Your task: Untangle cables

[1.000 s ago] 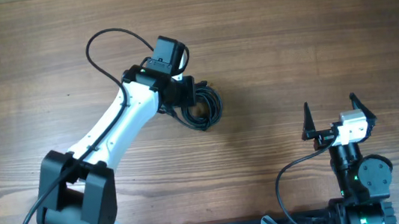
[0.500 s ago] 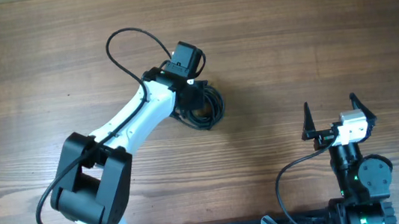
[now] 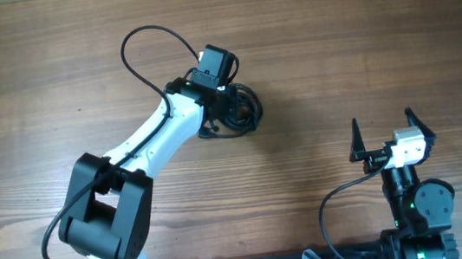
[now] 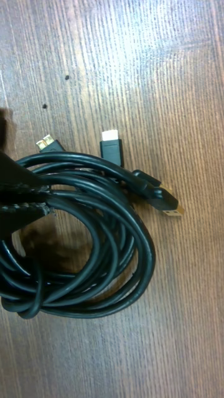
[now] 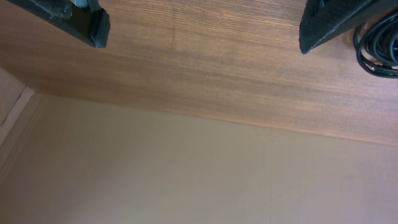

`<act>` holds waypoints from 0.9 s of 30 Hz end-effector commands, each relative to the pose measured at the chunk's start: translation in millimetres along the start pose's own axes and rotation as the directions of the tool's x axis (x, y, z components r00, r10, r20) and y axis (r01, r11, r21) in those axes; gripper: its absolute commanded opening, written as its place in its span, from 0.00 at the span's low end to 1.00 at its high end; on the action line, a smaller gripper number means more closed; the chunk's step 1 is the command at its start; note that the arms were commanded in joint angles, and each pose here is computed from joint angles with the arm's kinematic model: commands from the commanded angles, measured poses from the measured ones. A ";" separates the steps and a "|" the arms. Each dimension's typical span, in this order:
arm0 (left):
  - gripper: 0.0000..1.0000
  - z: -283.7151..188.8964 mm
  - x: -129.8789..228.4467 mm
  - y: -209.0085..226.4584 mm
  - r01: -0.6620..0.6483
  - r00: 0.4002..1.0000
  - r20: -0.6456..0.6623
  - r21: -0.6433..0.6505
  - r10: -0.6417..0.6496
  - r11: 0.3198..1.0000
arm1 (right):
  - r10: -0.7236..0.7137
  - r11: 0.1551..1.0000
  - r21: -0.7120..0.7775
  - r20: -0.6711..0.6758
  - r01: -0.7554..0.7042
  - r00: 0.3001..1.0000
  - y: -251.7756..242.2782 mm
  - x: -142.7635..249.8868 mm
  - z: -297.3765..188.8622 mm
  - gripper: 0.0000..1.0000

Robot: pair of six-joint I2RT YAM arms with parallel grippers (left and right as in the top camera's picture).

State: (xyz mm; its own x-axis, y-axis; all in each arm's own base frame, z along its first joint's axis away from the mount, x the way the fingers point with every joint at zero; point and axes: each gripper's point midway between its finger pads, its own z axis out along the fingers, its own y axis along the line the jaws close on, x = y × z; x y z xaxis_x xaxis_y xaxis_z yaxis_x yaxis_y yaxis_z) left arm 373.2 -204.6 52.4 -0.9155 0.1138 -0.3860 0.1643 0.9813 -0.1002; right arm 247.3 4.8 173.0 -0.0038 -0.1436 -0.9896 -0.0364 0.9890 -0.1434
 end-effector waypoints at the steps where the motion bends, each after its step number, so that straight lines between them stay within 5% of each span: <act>1: 0.04 2.2 5.5 9.3 0.006 1.000 -0.023 -0.035 -0.007 0.999 | -0.011 1.000 -0.013 0.003 0.011 1.000 2.1 -0.2 0.1 1.00; 27: 0.10 2.1 7.2 9.9 0.005 1.000 -0.030 -0.037 -0.006 0.999 | -0.011 1.000 -0.013 0.003 0.011 1.000 2.0 -0.4 0.0 1.00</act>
State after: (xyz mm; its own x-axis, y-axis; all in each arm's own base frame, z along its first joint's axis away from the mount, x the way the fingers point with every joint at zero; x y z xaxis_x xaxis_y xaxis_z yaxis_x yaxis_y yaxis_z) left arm 367.8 -200.1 49.6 -0.9243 0.1191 -0.3626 0.1594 0.9837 -0.0835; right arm 247.3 4.8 173.0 -0.0038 -0.1433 -0.9897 -0.0364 0.9890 -0.1430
